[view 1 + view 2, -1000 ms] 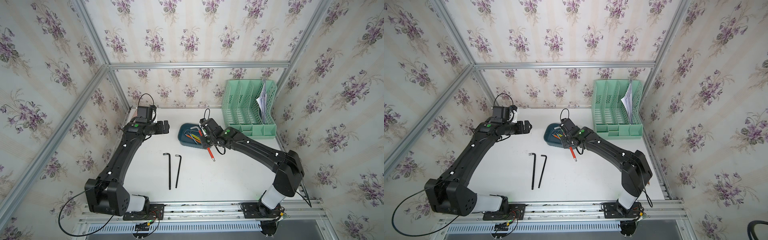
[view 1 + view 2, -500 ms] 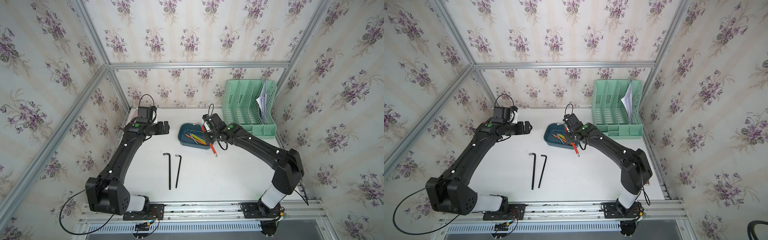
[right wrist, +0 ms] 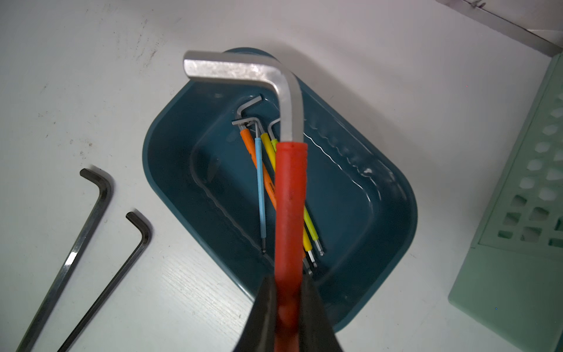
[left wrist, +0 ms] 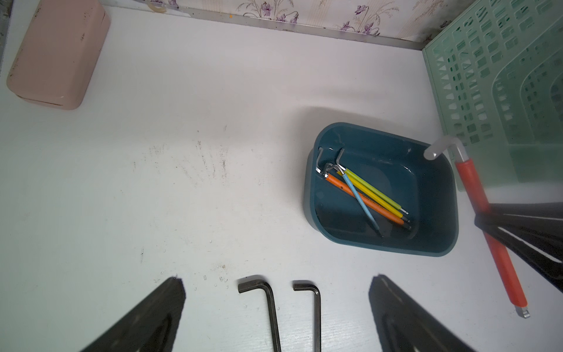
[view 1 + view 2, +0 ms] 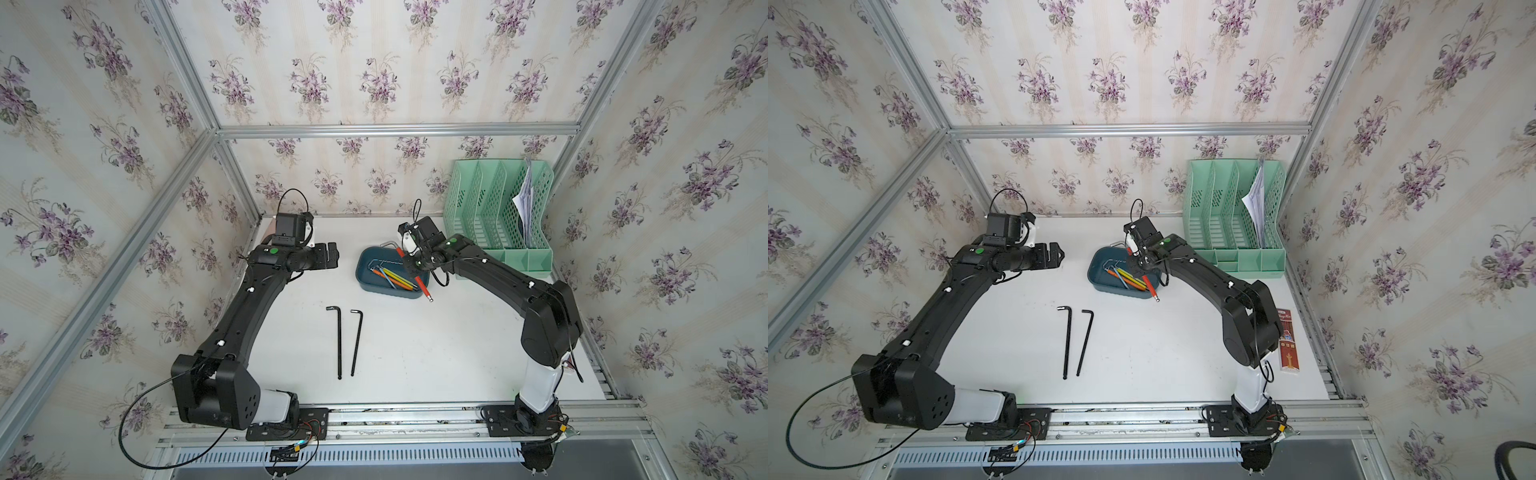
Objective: Put the hex key on the desktop into the storage box
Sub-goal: Place the Allen key in the storage box.
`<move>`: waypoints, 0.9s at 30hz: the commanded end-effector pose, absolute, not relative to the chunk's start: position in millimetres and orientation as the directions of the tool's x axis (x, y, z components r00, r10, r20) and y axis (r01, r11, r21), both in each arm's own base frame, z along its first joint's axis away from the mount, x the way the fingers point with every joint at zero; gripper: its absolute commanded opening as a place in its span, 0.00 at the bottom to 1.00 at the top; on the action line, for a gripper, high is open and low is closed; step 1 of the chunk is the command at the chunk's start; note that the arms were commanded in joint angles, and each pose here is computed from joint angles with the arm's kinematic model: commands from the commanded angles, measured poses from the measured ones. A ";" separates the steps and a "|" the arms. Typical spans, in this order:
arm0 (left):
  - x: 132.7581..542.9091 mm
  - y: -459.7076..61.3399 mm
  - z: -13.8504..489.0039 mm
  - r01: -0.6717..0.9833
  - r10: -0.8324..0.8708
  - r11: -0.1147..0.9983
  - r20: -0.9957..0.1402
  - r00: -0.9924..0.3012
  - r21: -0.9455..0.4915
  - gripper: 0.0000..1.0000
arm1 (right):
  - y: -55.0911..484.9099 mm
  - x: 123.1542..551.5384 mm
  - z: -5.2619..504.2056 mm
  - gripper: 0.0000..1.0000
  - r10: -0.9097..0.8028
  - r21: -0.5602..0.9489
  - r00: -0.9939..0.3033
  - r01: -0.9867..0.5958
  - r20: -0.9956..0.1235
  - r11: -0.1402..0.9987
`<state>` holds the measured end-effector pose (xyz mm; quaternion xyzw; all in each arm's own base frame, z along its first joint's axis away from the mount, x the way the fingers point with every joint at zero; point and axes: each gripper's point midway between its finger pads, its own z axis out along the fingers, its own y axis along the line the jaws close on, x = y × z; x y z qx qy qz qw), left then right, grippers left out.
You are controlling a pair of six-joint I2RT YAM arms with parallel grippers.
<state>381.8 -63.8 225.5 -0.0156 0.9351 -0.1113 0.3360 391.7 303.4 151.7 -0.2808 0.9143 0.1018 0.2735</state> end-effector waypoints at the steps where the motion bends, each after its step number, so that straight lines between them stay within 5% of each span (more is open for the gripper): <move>1: 384.0 -62.5 228.5 0.037 -0.114 0.975 -0.633 -0.766 -0.220 0.99 | 319.7 404.1 153.7 0.00 -0.506 0.020 -0.635 -0.634 -0.584 0.773; 27: 384.3 -62.1 226.9 0.031 -0.122 0.974 -0.631 -0.766 -0.225 0.99 | 345.4 453.5 98.4 0.00 -0.616 -0.079 -0.583 -0.689 -0.529 0.720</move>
